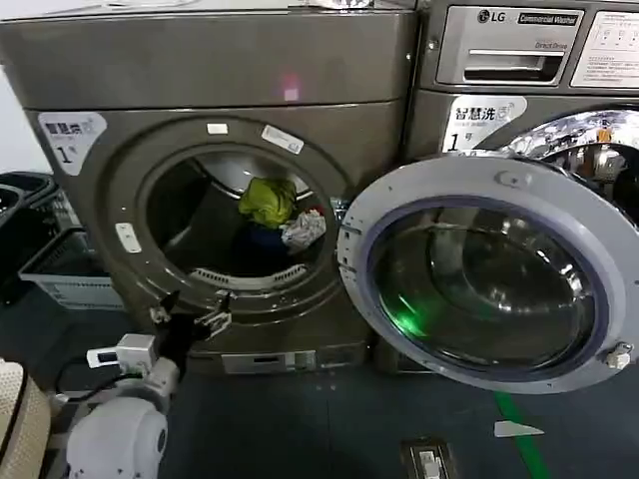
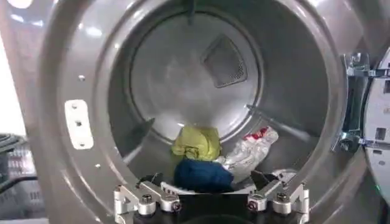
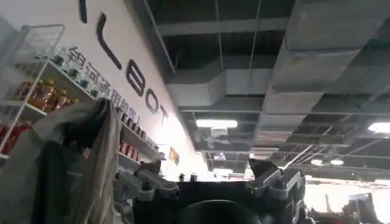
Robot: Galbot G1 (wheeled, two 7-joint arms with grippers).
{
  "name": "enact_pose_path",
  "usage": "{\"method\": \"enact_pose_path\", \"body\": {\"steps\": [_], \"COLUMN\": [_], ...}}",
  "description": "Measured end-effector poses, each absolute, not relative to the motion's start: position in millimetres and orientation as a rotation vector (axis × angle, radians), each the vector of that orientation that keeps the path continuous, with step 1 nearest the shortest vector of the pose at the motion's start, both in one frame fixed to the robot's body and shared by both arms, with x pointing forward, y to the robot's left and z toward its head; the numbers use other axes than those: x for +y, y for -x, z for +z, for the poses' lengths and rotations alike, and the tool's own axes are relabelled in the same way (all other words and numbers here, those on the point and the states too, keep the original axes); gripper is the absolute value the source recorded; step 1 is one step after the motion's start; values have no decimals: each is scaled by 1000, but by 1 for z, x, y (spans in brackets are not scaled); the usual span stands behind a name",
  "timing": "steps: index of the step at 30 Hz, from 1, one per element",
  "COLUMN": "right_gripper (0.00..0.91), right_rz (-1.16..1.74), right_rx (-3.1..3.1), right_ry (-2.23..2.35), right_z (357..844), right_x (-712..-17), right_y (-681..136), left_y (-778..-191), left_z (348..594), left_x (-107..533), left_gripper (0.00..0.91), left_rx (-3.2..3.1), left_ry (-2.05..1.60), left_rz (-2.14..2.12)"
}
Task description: Grasp the clothes from the dryer.
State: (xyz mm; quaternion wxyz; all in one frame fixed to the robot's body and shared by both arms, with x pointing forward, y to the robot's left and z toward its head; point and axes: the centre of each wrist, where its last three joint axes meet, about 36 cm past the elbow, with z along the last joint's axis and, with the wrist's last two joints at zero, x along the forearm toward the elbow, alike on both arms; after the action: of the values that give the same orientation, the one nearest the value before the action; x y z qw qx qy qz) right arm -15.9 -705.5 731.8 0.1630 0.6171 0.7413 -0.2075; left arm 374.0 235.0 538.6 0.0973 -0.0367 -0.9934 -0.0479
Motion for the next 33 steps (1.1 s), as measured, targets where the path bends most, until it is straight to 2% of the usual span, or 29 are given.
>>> {"method": "enact_pose_path", "body": {"steps": [33], "right_gripper": [907], "right_rz": [-587], "right_rx": [2112], "right_ry": [-1767], "right_z": [729], "right_x": [-705], "right_y": [19], "left_y": [-377], "left_z": [535], "left_x": [236], "left_gripper": [907], "left_rx": [-2933], "left_ry": [109], "left_rz": [-118]}}
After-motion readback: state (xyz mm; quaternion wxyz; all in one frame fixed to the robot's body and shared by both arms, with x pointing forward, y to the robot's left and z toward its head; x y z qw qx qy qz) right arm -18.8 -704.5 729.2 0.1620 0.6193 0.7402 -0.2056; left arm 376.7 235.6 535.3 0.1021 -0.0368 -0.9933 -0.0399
